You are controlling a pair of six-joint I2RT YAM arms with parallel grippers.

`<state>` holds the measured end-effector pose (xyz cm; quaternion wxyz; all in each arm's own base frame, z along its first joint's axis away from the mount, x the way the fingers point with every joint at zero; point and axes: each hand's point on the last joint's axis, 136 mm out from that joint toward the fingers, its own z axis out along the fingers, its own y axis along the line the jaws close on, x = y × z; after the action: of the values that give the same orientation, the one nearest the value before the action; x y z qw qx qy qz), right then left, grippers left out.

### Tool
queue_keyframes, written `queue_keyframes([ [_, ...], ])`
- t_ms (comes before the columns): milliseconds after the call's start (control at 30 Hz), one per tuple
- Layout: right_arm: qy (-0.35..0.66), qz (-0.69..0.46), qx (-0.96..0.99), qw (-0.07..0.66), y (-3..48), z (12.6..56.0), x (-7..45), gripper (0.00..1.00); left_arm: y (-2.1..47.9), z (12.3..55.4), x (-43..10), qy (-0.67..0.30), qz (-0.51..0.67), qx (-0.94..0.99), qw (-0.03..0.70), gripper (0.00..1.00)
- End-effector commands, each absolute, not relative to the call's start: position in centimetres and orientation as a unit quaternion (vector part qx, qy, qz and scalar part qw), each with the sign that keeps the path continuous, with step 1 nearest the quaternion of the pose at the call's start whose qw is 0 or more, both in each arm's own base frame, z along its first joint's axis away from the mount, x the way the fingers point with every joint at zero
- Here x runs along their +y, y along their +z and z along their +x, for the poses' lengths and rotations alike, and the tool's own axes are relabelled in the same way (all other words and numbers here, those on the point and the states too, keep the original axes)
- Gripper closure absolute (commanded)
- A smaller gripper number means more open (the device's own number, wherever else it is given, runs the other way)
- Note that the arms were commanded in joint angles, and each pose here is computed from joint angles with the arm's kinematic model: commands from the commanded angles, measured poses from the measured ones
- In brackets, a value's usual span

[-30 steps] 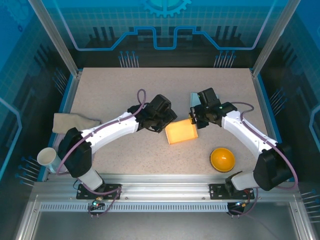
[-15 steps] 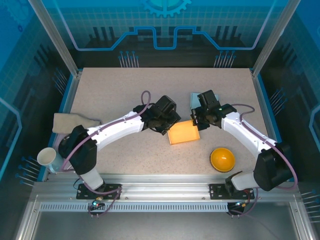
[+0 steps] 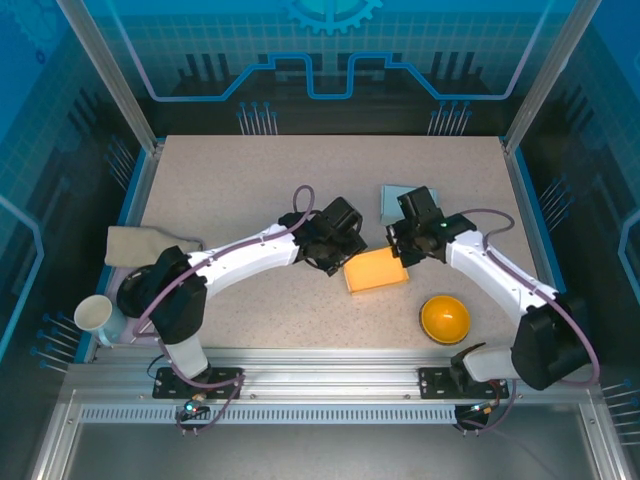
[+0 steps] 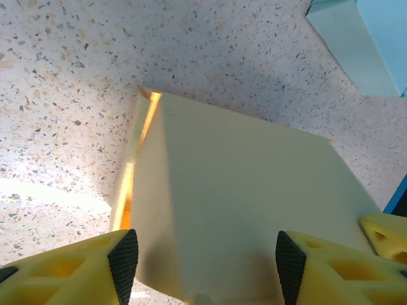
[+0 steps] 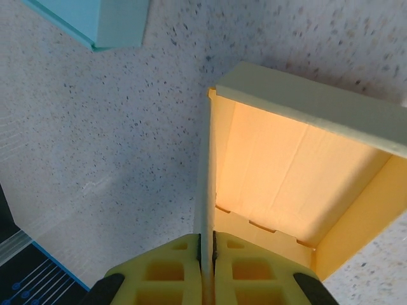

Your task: Fold the paper box

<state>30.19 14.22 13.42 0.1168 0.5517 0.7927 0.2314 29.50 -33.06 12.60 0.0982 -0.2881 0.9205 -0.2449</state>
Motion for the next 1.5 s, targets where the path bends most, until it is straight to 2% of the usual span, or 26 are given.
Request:
queue_keyframes([
  [0, 0.186, 0.524, 0.819, 0.145, 12.9, 28.4, 12.3, 0.95, 10.5, 28.2, -31.6, -0.214, -0.284, 0.93, 0.092, 0.38],
  [100, 0.173, 0.516, 0.828, 0.138, 12.0, 27.4, 11.9, 0.93, 9.6, 27.8, -31.4, -0.209, -0.29, 0.93, 0.085, 0.38],
  [333, 0.133, 0.504, 0.845, 0.122, 9.3, 25.0, 10.5, 0.94, 9.6, 27.6, -32.2, -0.218, -0.292, 0.927, 0.087, 0.39],
  [533, 0.114, 0.497, 0.85, 0.133, 8.4, 23.6, 9.6, 0.93, 9.8, 27.6, -32.9, -0.218, -0.287, 0.928, 0.096, 0.39],
  [800, 0.069, 0.466, 0.872, 0.133, 6.9, 21.6, 8.3, 0.73, 8.6, 26.7, -32.1, -0.193, -0.282, 0.935, 0.098, 0.39],
  [1233, 0.006, 0.399, 0.913, 0.089, 6.7, 19.5, 7.8, 0.67, 7.8, 25.8, -31.5, -0.16, -0.266, 0.944, 0.111, 0.39],
  [1467, -0.016, 0.349, 0.935, 0.065, 6.9, 19.2, 8.5, 0.56, 7.2, 25.5, -31.1, -0.144, -0.264, 0.947, 0.117, 0.4],
])
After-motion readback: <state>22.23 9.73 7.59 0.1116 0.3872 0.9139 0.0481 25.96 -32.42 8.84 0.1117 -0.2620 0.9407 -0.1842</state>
